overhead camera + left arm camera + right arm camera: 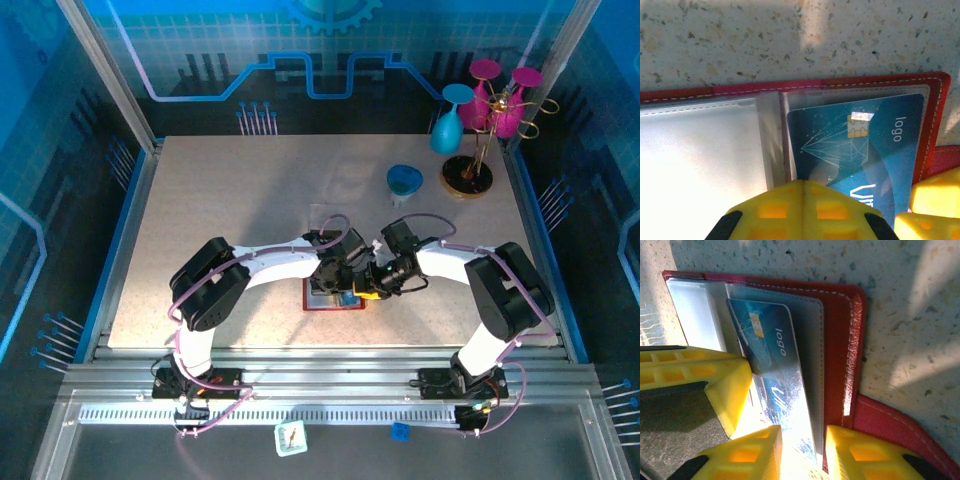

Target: Take the credit cards out of the card holder

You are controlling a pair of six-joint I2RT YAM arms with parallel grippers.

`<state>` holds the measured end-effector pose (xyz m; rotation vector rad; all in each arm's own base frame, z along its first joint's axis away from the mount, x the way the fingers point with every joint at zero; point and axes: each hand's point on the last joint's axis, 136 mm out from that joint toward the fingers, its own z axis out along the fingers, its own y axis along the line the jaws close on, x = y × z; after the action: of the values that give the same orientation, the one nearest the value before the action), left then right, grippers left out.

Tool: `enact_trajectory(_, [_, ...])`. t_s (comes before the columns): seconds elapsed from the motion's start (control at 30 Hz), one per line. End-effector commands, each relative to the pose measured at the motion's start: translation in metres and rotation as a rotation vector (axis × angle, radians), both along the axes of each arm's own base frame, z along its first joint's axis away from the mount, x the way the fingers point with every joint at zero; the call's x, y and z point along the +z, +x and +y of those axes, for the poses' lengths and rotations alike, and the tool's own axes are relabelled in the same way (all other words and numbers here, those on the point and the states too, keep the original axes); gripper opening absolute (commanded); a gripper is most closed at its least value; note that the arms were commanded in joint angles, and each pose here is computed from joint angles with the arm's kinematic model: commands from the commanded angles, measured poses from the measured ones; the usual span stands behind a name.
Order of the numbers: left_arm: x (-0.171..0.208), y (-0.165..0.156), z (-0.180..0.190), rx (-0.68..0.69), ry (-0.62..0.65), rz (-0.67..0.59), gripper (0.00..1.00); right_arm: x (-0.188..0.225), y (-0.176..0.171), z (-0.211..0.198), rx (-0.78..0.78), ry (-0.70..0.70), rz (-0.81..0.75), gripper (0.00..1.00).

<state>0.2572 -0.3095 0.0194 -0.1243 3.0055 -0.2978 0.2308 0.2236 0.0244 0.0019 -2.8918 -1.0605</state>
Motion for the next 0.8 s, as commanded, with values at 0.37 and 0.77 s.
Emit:
enact_trajectory(0.37, [-0.015, -0.011, 0.009, 0.007, 0.024, 0.055, 0.00, -0.003, -0.005, 0.004, -0.002, 0.048, 0.033, 0.29])
enact_trajectory(0.77, [-0.015, -0.012, 0.010, 0.016, 0.012, 0.058, 0.00, -0.001, -0.003, 0.009, -0.024, 0.091, 0.036, 0.23])
